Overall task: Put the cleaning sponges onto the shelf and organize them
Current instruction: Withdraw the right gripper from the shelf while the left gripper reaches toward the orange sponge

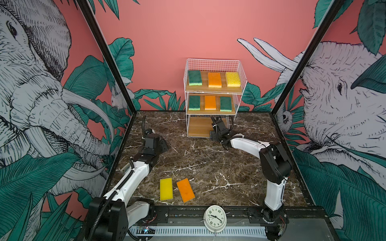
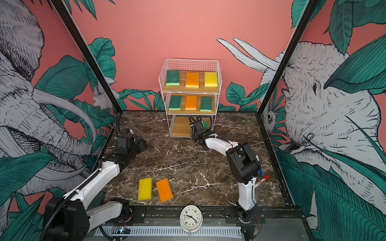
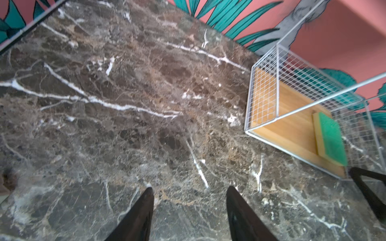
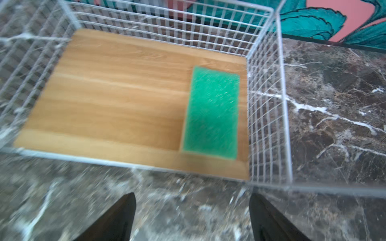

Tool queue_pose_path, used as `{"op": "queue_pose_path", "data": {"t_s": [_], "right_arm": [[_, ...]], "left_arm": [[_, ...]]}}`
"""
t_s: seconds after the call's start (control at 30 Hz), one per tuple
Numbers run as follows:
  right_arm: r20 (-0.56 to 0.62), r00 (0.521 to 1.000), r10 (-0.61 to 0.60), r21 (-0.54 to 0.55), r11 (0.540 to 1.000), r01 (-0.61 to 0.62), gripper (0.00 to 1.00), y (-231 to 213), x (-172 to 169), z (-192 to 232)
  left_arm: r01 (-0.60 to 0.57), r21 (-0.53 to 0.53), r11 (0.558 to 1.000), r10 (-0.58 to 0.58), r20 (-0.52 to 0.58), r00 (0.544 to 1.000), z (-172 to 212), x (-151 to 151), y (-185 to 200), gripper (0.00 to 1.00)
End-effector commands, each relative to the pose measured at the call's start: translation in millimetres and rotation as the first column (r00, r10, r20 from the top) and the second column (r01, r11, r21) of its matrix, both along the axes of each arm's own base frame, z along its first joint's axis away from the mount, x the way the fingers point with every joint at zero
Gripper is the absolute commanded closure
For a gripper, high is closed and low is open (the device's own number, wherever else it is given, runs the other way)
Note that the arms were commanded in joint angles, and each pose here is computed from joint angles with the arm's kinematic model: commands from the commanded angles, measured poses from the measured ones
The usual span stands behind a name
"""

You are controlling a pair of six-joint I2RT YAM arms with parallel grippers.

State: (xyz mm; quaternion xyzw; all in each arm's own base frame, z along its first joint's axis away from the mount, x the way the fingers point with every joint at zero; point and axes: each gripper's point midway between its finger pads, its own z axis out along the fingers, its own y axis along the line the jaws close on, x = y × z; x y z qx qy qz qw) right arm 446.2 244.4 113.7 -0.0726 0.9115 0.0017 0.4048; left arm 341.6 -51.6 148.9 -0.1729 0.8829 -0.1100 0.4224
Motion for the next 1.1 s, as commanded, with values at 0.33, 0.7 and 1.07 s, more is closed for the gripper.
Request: {"op": "queue_pose_path", "data": {"t_s": [0.33, 0.7, 1.07], "right_arm": [[-0.019, 0.999, 0.03, 0.078, 0.997, -0.029, 0.06, 8, -88, 20], [-0.001, 0.995, 0.099, 0.163, 0.982, -0.098, 0.01, -6, -122, 22], [-0.059, 0.997, -0.058, 0.392, 0.917, 0.077, 0.01, -64, -130, 4]], "left_arm": [[0.046, 0.14, 0.989, -0.02, -0.18, 0.984, -18, -61, -18, 0.35], [0.145, 0.15, 0.978, -0.081, -0.365, 0.927, -46, -133, -35, 0.29], [0.196, 0.074, 0.978, -0.143, -0.447, 0.883, -59, -185, -99, 0.27]]}}
